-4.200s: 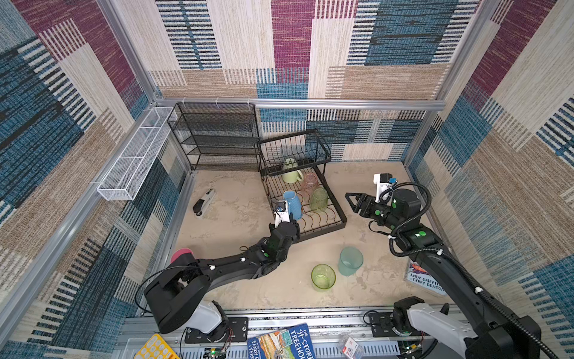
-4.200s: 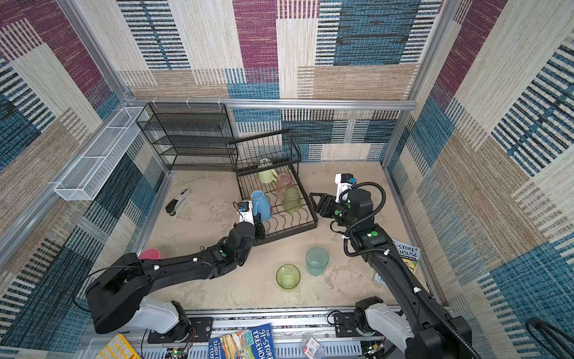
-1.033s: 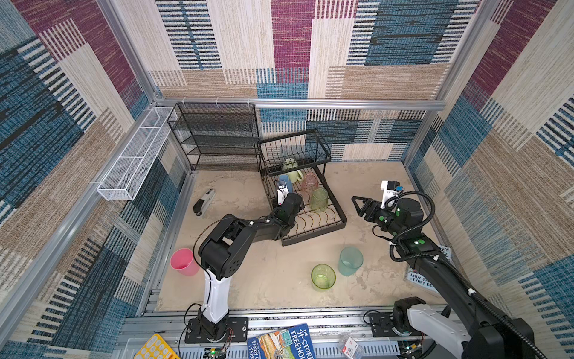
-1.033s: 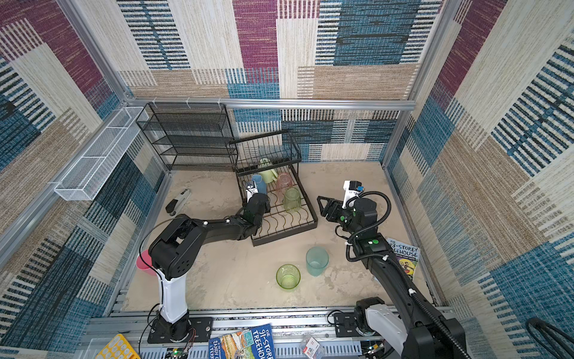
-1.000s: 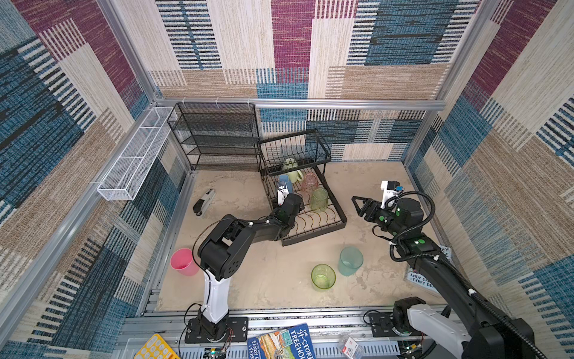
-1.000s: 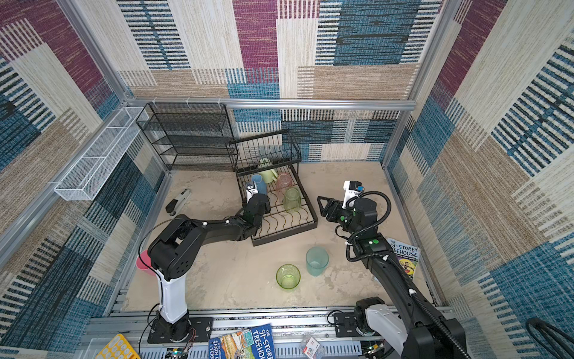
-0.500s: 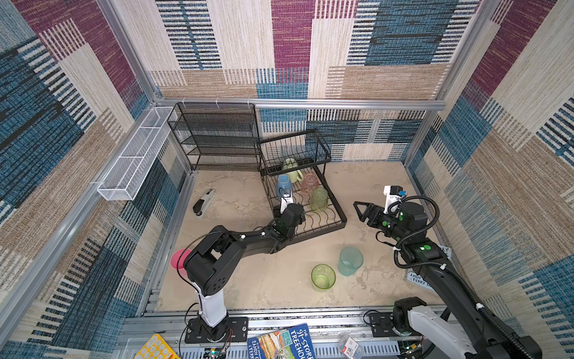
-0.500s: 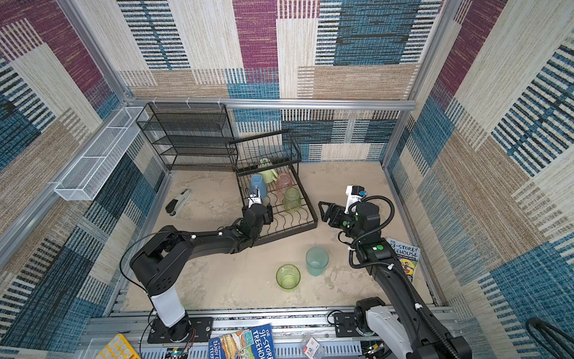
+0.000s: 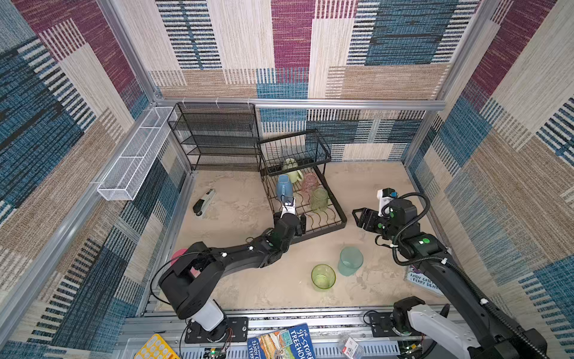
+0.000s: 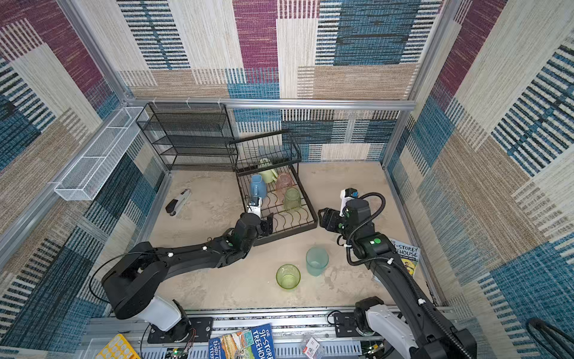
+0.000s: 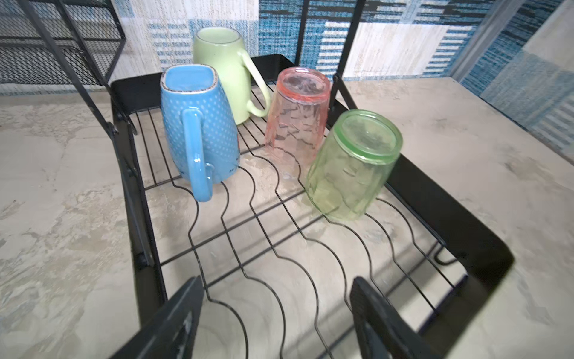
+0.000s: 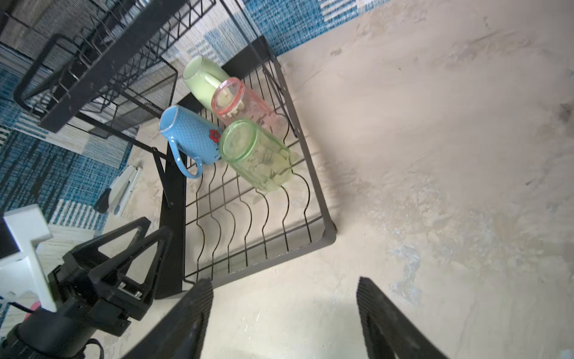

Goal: Load cups into a dish rack
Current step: Pick up the cup from the center of the table.

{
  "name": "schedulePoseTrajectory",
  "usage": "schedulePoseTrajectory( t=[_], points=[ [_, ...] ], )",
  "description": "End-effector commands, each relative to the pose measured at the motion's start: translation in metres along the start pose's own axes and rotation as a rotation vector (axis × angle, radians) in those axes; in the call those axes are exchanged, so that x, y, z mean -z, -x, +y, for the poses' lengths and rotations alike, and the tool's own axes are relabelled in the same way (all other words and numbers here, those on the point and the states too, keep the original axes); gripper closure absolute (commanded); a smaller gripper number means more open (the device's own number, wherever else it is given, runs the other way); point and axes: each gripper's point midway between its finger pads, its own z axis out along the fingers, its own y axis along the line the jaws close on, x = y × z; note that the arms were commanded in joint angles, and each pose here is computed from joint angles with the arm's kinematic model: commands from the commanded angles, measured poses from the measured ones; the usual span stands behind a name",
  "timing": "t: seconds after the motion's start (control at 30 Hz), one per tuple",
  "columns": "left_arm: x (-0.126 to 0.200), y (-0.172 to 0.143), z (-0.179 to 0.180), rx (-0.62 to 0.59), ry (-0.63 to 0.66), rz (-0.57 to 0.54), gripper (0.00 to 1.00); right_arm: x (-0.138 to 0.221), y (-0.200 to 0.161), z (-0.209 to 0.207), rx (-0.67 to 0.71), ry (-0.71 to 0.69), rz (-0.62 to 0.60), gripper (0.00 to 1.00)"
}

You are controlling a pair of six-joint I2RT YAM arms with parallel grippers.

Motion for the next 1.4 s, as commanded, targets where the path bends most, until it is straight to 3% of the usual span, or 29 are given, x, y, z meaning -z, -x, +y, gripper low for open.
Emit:
schedulePoseTrajectory(
  t=[0.0,0.53,0.97,1.37],
  points=[
    [0.012,-0.007,-0.005,-0.061,-0.055,0.042,0.21,0.001,-0.009,-0.003,0.036,-0.078,0.024,0.24],
    [0.076,-0.021,0.024,-0.020,-0.085,0.081,0.21,0.024,-0.022,0.035,0.171,-0.130,0.108,0.29],
    [0.107,-0.051,0.054,0.010,-0.041,0.138,0.21,0.029,-0.110,0.056,0.238,-0.156,0.398,0.44],
    [0.112,-0.060,0.059,-0.005,-0.041,0.142,0.21,0.032,-0.153,0.041,0.176,-0.197,0.532,0.57]
  ],
)
